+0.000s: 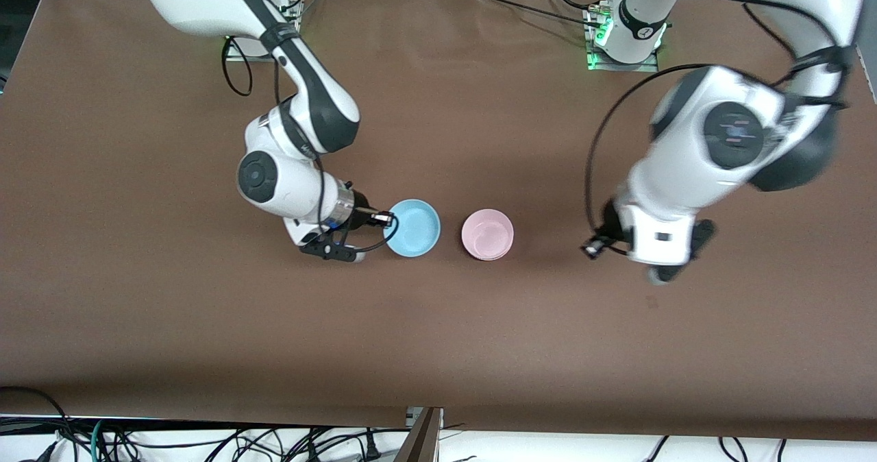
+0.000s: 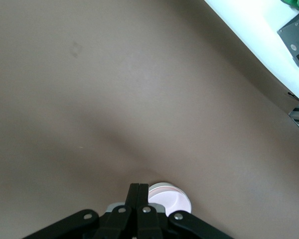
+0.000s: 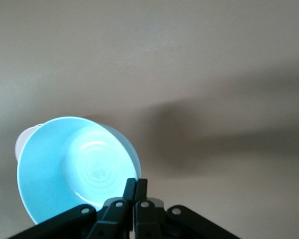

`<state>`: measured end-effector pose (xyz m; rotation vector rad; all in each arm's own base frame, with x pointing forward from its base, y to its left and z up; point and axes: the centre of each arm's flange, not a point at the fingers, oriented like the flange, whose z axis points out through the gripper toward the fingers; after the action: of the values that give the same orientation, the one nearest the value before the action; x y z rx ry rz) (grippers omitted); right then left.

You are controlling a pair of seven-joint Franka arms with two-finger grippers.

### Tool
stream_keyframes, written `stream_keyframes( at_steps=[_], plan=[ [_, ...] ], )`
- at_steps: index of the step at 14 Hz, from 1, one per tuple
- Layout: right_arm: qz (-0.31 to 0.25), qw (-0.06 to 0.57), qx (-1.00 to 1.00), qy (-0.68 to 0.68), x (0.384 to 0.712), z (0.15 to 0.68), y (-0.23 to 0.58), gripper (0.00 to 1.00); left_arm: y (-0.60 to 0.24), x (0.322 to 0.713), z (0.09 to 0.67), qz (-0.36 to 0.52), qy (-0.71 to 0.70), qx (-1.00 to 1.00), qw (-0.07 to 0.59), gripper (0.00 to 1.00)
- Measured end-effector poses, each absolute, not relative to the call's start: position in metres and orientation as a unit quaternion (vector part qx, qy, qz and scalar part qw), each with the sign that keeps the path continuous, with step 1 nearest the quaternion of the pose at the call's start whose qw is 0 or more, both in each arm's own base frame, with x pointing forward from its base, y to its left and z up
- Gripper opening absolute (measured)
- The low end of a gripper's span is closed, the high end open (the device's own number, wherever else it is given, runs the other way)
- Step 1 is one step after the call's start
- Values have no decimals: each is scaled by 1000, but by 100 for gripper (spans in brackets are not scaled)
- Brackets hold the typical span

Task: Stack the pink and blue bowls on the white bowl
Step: 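Lower the blue bowl into the pink bowl with the right gripper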

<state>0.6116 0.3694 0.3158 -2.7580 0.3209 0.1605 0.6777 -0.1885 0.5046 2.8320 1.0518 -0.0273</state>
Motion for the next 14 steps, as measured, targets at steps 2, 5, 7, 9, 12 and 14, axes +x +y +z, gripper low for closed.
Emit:
stream_keyframes(
  at_steps=[2, 5, 7, 9, 12, 14],
  plan=[
    [49, 184, -974, 120, 605, 313, 386, 2, -119, 686, 538, -16, 321, 944, 70, 3],
    [31, 195, -971, 136, 599, 311, 407, 2, -13, 685, 566, -4, 263, 962, 74, 6],
    [23, 201, -969, 144, 589, 306, 428, 2, 52, 679, 573, 0, 226, 971, 82, 6],
    [15, 199, -968, 152, 580, 301, 448, 2, 98, 673, 572, 4, 200, 976, 84, 7],
    [2, 197, -968, 154, 570, 291, 473, 2, 110, 670, 564, -1, 186, 979, 80, 8],
    [-3, 198, -969, 150, 567, 286, 484, 2, 110, 670, 558, -4, 169, 983, 73, 10]
  ],
)
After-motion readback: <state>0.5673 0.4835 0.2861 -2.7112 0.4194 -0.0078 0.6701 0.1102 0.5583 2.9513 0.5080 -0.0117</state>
